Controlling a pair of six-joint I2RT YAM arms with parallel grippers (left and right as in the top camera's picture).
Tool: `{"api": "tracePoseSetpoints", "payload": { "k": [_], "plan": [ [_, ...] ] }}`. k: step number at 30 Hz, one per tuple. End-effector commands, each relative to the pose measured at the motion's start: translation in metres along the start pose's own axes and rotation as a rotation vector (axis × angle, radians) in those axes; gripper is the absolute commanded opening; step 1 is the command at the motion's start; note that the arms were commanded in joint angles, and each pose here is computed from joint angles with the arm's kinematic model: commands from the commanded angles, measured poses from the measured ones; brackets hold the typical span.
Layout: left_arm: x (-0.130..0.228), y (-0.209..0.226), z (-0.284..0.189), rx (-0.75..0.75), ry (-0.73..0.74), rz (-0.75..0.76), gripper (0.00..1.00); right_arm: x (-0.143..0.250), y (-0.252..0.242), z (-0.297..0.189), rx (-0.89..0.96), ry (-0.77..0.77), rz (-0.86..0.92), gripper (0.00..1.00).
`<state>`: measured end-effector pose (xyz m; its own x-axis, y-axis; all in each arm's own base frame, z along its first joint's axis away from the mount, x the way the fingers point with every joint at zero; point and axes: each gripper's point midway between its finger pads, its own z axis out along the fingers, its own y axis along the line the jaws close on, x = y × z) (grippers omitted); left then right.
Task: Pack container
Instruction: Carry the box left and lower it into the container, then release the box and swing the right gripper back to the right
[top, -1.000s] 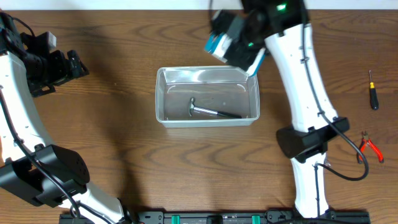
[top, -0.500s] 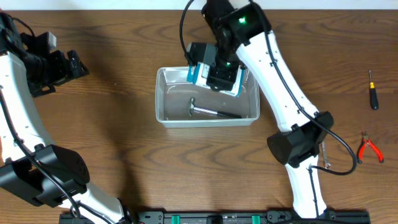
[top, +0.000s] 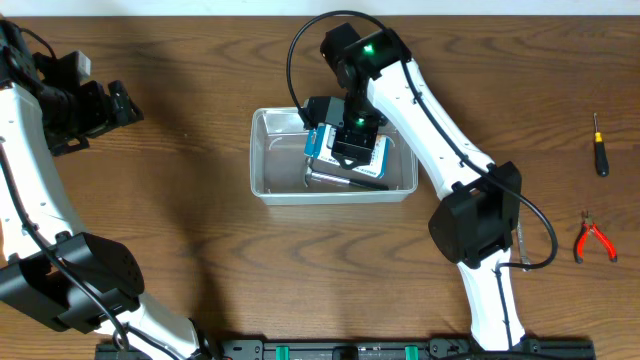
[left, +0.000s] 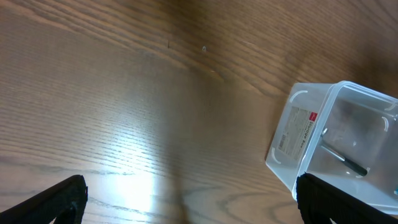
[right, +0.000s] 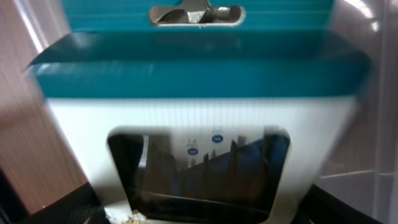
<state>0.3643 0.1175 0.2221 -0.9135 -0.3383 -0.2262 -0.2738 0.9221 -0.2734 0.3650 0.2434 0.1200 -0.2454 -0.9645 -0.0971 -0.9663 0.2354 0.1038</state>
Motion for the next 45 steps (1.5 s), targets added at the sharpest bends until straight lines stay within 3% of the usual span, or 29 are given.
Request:
{"api": "tracePoseSetpoints", "payload": {
  "k": [1,9,20,23,25,27,33,39,45],
  "plan": [
    [0.0,0.003,0.004,-0.011,0.012,0.003,0.98,-0.002,0.005,0.009,-0.026,-0.005,-0.018,0.82],
    [0.0,0.003,0.004,-0.011,0.012,0.003,0.98,0.002,0.003,0.036,-0.039,0.004,-0.013,0.81],
    [0.0,0.003,0.004,-0.011,0.012,0.003,0.98,-0.001,-0.001,0.038,-0.023,-0.009,-0.013,0.8],
    [0.0,0.003,0.004,-0.011,0.012,0.003,0.98,0.001,-0.006,0.035,0.005,0.006,0.034,0.82],
    [0.0,0.003,0.004,-0.011,0.012,0.003,0.98,0.001,-0.013,0.029,0.045,0.015,0.096,0.9],
    [0.0,0.003,0.004,-0.011,0.012,0.003,0.98,-0.001,-0.023,0.017,0.098,0.005,0.174,0.99],
    [0.0,0.003,0.004,-0.011,0.012,0.003,0.98,0.007,-0.07,-0.063,0.375,-0.087,0.514,0.99],
    [0.0,0.003,0.004,-0.011,0.012,0.003,0.98,0.052,-0.075,-0.153,0.501,-0.205,0.754,0.99],
    [0.0,0.003,0.004,-0.011,0.013,0.003,0.98,0.123,-0.061,-0.202,0.528,-0.236,0.977,0.99]
  ]
}}
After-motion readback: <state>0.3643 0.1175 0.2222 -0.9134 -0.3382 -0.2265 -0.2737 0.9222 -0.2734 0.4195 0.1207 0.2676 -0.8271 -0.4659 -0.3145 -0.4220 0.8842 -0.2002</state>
